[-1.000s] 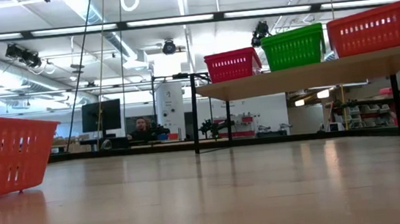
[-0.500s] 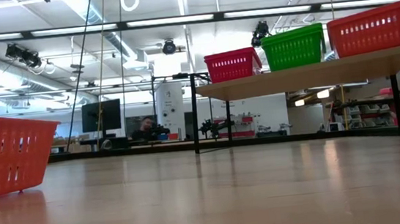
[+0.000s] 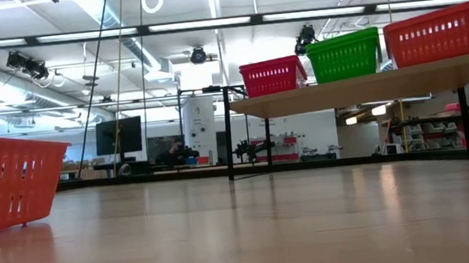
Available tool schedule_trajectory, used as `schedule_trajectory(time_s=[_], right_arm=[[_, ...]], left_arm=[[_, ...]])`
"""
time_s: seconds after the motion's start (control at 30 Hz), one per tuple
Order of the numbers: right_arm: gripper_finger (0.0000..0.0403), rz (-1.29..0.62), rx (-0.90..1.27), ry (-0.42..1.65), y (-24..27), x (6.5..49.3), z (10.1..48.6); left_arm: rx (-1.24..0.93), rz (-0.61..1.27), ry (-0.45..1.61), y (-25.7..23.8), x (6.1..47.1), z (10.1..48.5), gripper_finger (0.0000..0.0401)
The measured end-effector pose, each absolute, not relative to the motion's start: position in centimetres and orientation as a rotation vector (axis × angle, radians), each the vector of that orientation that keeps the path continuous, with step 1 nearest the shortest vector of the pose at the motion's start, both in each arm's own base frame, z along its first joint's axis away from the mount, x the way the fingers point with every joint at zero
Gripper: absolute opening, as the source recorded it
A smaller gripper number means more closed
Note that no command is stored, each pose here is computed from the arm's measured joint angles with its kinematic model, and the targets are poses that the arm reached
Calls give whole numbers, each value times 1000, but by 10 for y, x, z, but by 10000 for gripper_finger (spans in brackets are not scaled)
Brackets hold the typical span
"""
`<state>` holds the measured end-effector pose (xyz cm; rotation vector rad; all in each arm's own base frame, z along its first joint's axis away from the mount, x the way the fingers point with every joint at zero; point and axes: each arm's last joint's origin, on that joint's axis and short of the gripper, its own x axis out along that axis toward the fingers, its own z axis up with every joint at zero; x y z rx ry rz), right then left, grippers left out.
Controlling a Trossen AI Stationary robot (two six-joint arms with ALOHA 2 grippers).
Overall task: Stack baskets on shelf by color
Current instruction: Stack the red bin on the stacked red bins on the shelf
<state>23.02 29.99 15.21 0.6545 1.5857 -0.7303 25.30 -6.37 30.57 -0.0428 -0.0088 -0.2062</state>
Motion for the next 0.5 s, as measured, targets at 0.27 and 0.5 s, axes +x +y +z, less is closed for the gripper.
schedule_trajectory(time_s=[0.27, 0.5], right_arm=[[123, -727, 673, 1577, 296, 237, 152], [99, -707, 675, 1578, 297, 238, 152]], left_arm=[[-42, -206, -1, -64, 253, 305, 69], [-41, -206, 5, -64, 253, 304, 67]])
